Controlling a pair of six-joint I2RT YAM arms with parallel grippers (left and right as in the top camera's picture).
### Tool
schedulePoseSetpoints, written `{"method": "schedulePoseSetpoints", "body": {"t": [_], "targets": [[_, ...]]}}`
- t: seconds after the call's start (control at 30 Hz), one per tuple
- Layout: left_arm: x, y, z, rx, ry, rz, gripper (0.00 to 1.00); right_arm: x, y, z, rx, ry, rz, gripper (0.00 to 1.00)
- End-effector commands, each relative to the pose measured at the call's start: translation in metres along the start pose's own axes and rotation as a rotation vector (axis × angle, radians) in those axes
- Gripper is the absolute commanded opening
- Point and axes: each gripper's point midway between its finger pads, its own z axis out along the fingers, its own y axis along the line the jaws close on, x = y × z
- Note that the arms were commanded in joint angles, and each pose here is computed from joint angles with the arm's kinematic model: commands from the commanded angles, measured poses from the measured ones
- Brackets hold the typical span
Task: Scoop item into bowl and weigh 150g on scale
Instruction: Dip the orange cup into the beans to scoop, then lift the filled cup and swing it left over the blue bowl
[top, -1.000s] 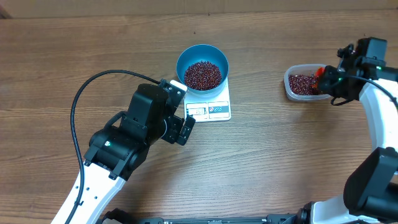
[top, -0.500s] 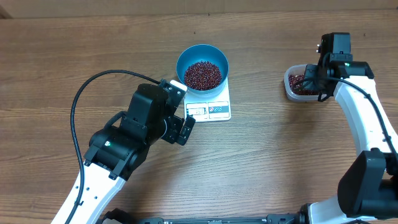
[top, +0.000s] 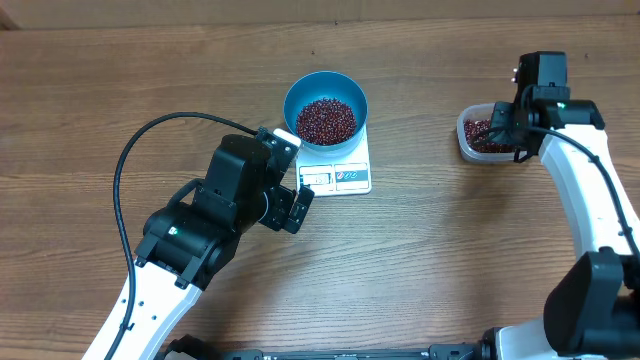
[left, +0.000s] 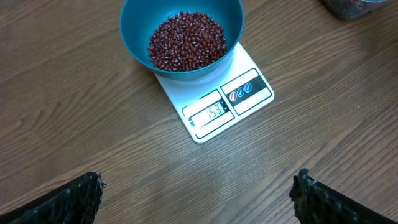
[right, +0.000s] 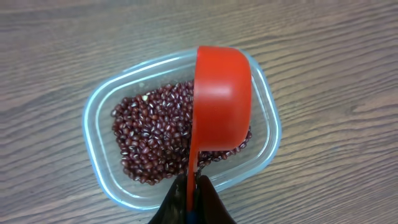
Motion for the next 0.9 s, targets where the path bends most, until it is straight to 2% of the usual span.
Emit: {"method": "schedulePoseSetpoints", "body": {"t": [0.0, 0.1, 0.27, 0.37, 0.5, 0.7, 0.87], "targets": [[-0.006, 0.000, -0.006, 0.010, -0.024, 0.011, 0.99, -0.018, 0.009, -0.030, -0.078, -0.092, 0.026, 0.04], [-0.006, 0.000, -0.006, 0.010, -0.024, 0.011, 1.00, -0.030, 0.031, -0.045, -0.221, -0.145, 0.024, 0.04], [-0.006, 0.000, -0.006, 0.010, -0.024, 0.011, 1.00, -0.042, 0.093, -0.088, -0.623, -0.213, -0.034, 0.04], [-0.006, 0.000, -0.006, 0.010, -0.024, 0.011, 1.00, -0.045, 0.123, -0.111, -0.772, -0.253, -0.088, 0.04], [-0.006, 0.000, -0.006, 0.010, -0.024, 0.011, 1.00, -0.046, 0.155, -0.129, -0.842, -0.302, -0.159, 0.04], [-0.006, 0.000, -0.006, 0.010, -0.024, 0.011, 1.00, -0.052, 0.224, -0.178, -0.963, -0.490, -0.309, 0.04], [-0.006, 0.000, -0.006, 0.010, -0.024, 0.011, 1.00, -0.051, 0.244, -0.172, -0.809, -0.563, -0.358, 0.04]]}}
